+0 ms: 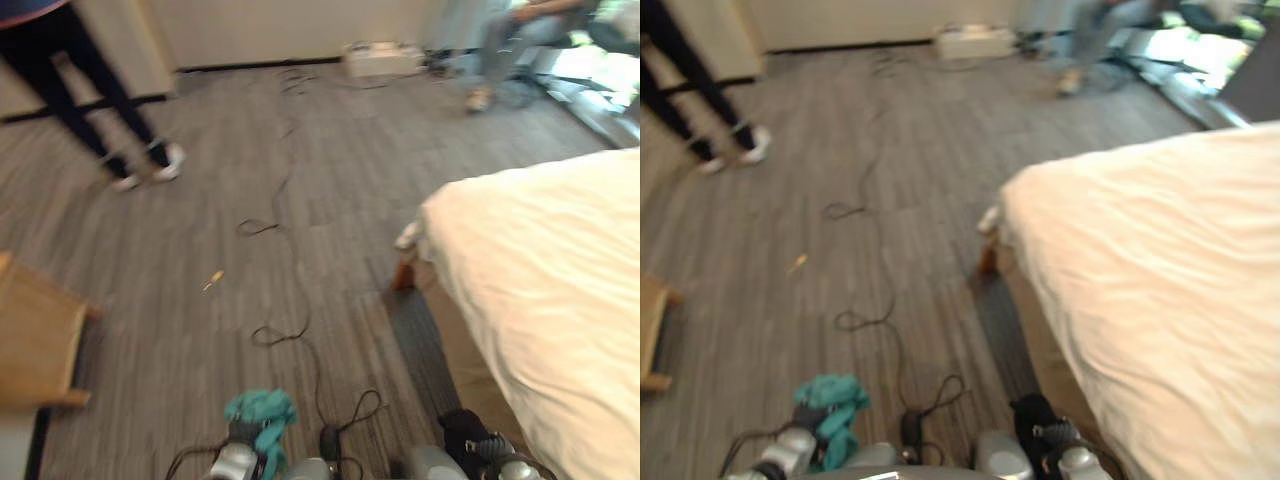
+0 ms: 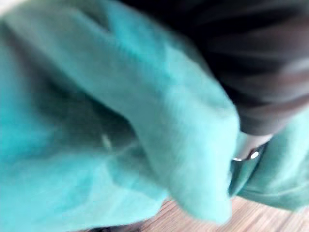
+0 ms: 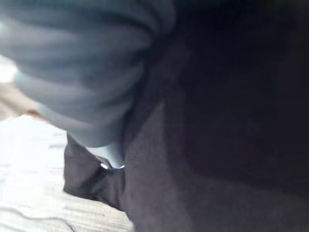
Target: Tidy up the quilt and then pick up the clothes from the bed and put them into the laundry hamper.
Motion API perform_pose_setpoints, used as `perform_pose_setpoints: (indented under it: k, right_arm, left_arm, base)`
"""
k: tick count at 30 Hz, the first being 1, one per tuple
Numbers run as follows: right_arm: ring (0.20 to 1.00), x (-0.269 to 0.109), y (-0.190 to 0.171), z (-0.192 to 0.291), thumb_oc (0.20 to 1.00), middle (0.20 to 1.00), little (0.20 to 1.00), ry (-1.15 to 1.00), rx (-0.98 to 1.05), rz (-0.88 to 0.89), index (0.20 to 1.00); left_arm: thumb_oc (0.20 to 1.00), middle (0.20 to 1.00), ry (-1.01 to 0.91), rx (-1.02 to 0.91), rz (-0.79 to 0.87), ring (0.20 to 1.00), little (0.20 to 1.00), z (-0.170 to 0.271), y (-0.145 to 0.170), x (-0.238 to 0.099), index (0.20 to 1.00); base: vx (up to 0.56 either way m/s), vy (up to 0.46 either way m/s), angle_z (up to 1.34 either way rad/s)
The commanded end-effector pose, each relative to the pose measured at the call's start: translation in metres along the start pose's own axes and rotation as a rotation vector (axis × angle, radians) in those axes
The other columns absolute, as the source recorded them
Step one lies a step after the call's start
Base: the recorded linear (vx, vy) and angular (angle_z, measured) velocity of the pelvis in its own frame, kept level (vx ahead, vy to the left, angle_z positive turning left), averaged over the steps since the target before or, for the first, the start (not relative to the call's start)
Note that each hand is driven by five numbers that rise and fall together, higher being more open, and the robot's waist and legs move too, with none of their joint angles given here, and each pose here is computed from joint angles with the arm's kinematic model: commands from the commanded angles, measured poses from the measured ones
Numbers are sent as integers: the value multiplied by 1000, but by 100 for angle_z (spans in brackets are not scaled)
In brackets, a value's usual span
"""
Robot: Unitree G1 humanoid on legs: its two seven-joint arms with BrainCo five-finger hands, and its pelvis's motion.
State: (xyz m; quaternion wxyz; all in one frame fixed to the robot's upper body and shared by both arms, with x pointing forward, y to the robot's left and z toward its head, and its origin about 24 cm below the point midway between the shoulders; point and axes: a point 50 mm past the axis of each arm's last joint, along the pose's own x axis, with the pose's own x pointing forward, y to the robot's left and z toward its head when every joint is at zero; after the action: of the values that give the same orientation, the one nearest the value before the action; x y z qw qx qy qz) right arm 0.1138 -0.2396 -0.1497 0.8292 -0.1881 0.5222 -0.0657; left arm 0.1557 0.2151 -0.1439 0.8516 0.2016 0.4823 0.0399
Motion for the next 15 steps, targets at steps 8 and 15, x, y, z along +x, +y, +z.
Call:
perform_pose_setpoints:
  k: [8, 15]
  right_arm:
    - [200, 4, -6, -6, 200, 200, 200, 92, -127, -75, 200]
    - [200, 8, -19, 19, 200, 200, 200, 0, -184, -106, 200]
  left_arm:
    - [200, 200, -75, 151, -14, 200, 200, 12, -12, -2, 200]
    - [200, 200, 12, 159, 39, 200, 200, -3, -3, 0, 200]
  base:
    - [111, -79, 70]
    - [106, -148, -32]
